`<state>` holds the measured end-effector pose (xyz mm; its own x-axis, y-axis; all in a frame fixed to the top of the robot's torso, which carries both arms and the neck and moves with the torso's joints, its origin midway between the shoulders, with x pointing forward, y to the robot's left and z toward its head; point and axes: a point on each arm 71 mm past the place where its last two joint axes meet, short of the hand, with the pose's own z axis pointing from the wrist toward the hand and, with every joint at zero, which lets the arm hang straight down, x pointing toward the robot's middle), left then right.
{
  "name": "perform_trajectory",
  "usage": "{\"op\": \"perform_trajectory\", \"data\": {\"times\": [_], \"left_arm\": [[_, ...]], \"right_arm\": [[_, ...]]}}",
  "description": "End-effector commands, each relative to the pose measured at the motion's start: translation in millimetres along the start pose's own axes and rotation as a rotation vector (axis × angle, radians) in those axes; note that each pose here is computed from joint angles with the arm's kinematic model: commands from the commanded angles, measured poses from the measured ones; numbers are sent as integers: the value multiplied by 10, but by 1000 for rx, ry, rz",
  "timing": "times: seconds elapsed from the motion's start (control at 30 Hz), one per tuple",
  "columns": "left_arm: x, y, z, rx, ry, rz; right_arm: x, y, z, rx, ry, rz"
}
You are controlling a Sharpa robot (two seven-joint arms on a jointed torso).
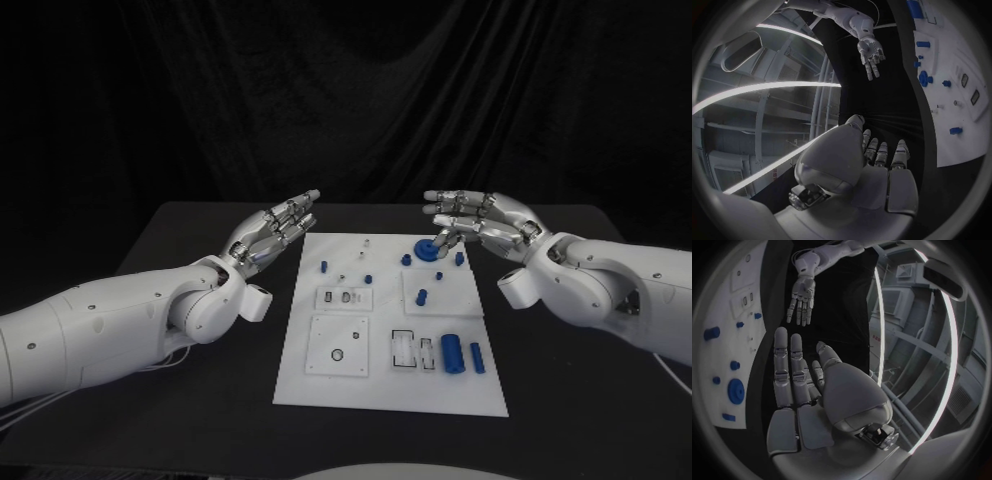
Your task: Assemble the parts on the task board
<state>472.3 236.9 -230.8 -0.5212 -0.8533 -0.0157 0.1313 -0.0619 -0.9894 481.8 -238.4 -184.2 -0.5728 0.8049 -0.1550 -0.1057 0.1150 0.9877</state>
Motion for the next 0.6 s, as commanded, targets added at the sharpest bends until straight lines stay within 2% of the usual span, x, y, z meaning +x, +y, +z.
{"op": "perform_trajectory", "data": {"times": [0.03, 0.17, 0.23, 0.3, 0.47, 0.6], "left_arm": [[12, -151, -33, 200, 28, 34], [-11, -160, -54, 209, 29, 61], [-10, -170, -74, 218, 48, 99], [-4, -178, -90, 223, 63, 126], [44, -213, -149, 241, 105, 201], [56, -236, -190, 245, 109, 218]], "right_arm": [[-37, 70, 31, 61, 24, -363], [-101, 256, 91, 89, 36, -639], [-121, 357, 130, 115, 50, -785], [-127, 411, 146, 131, 59, -876], [-111, 574, 188, 168, 85, -1251], [-56, 646, 242, 180, 84, -1437]]}}
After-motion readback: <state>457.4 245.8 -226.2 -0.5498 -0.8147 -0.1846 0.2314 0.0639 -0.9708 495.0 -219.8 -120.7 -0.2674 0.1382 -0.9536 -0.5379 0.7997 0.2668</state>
